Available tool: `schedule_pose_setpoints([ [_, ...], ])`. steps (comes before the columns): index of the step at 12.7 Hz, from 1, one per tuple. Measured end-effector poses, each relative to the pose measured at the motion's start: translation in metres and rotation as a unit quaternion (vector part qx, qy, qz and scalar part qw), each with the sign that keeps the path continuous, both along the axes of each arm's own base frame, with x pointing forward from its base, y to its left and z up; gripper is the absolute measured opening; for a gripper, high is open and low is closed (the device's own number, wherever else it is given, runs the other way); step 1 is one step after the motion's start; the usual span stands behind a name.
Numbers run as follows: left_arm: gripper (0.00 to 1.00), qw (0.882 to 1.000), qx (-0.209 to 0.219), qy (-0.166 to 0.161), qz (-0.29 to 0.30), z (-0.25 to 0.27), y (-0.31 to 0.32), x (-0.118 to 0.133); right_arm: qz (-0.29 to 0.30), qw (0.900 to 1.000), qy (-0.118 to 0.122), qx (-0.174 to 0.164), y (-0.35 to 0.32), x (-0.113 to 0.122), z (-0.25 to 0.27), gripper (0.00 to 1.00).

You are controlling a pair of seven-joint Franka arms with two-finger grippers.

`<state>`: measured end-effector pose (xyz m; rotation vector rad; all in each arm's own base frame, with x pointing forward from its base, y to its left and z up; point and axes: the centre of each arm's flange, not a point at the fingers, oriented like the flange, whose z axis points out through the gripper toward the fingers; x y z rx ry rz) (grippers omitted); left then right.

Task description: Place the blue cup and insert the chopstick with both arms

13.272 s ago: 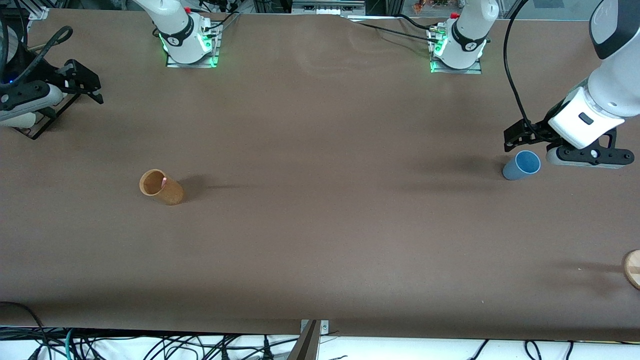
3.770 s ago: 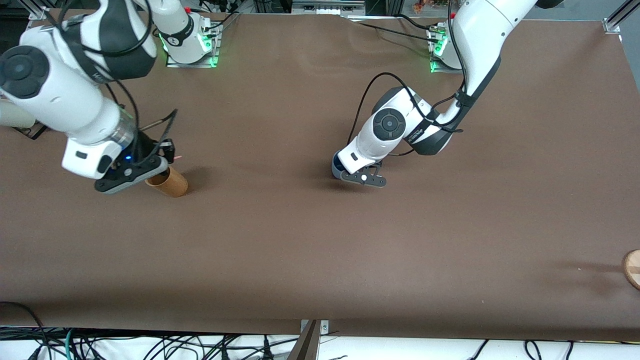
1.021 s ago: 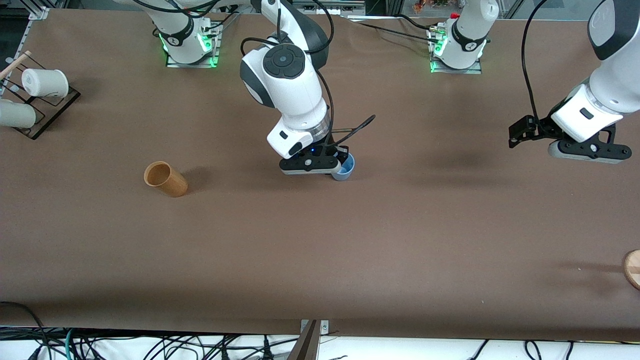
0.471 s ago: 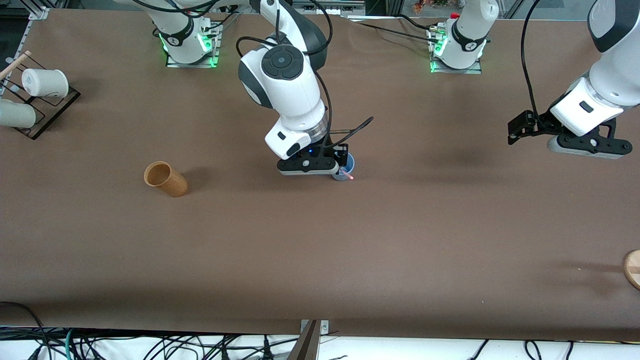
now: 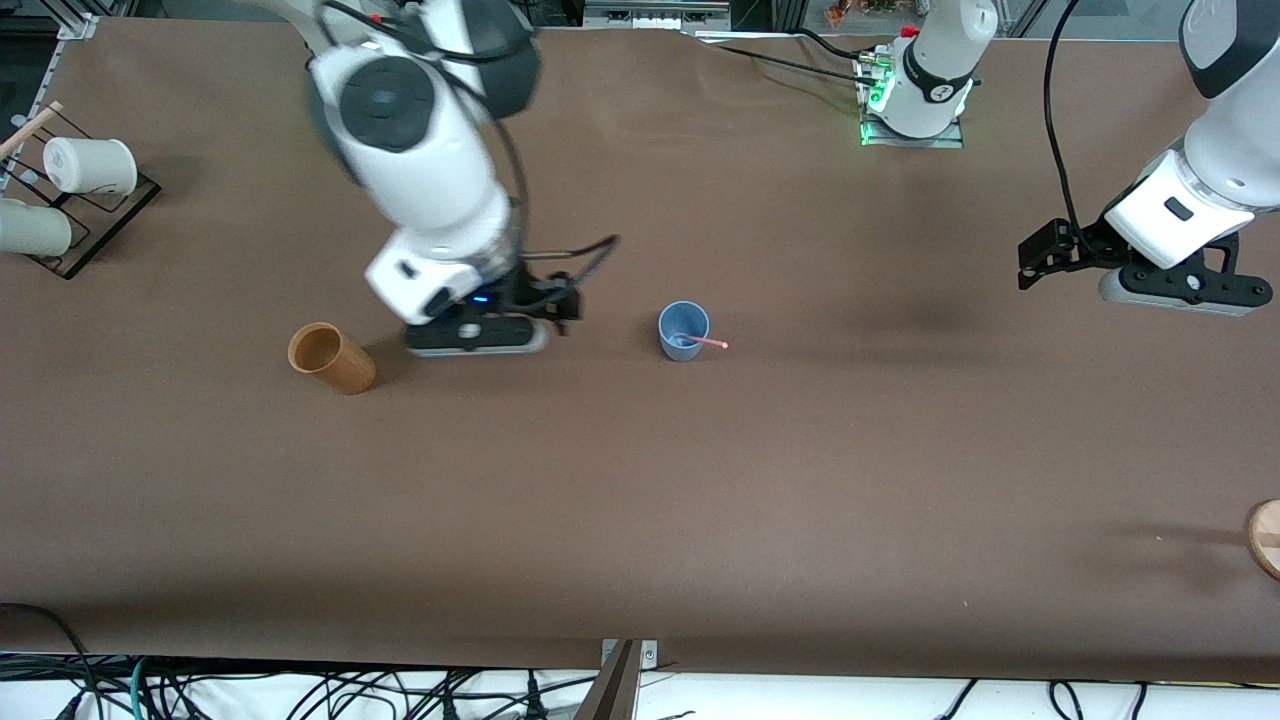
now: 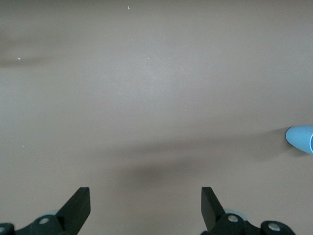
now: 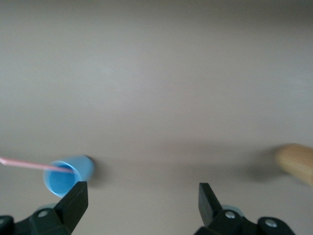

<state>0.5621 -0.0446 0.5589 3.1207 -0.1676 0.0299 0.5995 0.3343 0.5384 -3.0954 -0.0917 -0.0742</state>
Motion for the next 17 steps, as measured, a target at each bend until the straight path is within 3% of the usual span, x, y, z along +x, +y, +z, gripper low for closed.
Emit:
schedule_pose_setpoints([
  [3,1.00,1.000,0.000,0.000,-0.006,0.000,-0.007,0.000,0.040,0.998,0.049,-0.011,-0.108,-0.002,0.037,1.00],
  [6,1.00,1.000,-0.001,-0.007,-0.007,0.005,-0.008,0.006,0.082,0.994,0.074,-0.010,-0.191,-0.021,0.066,1.00],
  [10,1.00,1.000,-0.002,-0.008,-0.008,0.004,-0.009,0.013,0.094,0.992,0.079,-0.008,-0.215,-0.046,0.082,1.00],
  [17,1.00,1.000,-0.002,-0.008,-0.009,0.004,-0.010,0.013,0.085,0.993,0.076,-0.018,-0.230,-0.045,0.083,1.00],
])
